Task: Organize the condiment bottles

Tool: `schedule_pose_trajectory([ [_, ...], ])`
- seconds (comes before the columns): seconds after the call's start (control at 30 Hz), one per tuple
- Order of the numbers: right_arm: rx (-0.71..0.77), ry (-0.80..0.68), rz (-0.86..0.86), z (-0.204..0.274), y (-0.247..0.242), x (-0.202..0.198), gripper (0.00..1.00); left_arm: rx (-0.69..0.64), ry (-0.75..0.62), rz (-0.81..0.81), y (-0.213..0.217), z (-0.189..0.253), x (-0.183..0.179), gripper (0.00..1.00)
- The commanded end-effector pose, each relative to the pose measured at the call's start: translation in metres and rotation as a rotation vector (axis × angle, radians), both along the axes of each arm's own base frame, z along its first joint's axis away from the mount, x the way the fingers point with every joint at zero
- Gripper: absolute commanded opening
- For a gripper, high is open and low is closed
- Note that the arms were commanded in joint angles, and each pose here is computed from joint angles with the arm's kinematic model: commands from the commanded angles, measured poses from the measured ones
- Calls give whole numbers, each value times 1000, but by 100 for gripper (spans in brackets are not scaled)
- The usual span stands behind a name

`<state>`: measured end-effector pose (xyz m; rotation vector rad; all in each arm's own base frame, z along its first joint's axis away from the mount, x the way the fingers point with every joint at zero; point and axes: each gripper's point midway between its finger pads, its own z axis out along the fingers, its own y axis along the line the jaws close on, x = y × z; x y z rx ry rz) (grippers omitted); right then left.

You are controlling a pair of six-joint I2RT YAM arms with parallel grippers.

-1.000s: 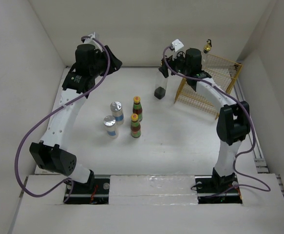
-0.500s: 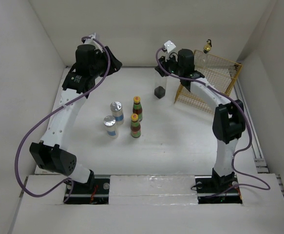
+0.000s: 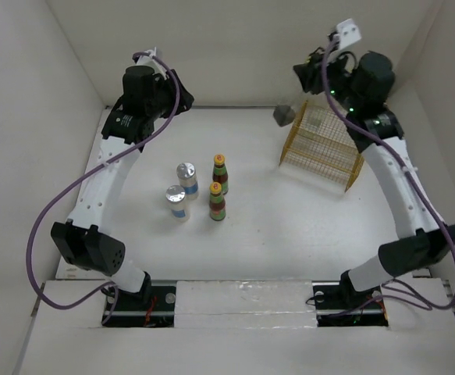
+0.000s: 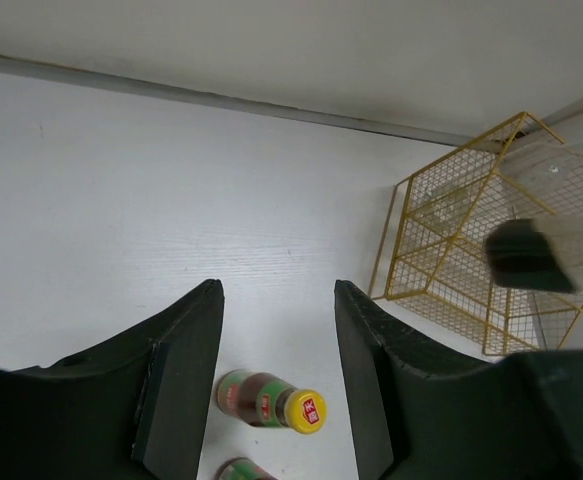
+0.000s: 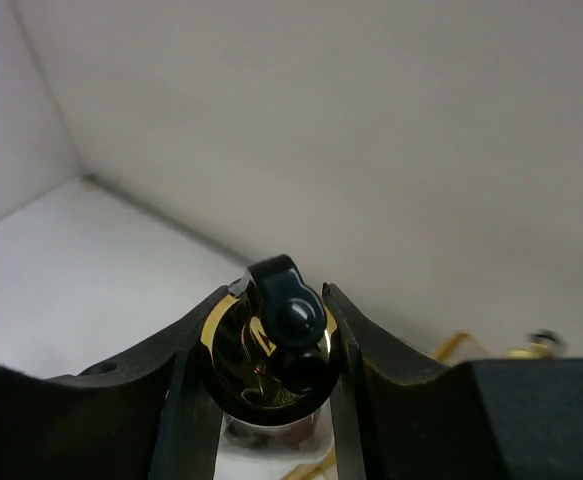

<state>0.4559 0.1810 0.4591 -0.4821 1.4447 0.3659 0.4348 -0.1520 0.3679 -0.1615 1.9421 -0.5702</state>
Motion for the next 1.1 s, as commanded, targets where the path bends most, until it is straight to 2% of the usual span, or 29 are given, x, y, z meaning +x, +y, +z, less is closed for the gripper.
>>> schedule_pose_trajectory([
  [0.0, 76, -117, -180, 68, -60, -18, 4, 15, -69, -5, 1, 24, 1, 44],
  [0.07, 90, -108, -264, 81, -89, -24, 4, 15, -56, -14, -1, 18, 4, 44],
  [0.27, 81, -64, -498, 80, -166, -12, 2, 1, -34, -71, -14, 9, 12, 44],
  [0.5, 129, -99, -627, 93, -225, 5, 0, -15, -24, -123, -23, 2, 9, 44],
  [1.07, 231, -115, -708, 89, -276, 62, 0, -48, -11, -144, -30, -1, 11, 44],
])
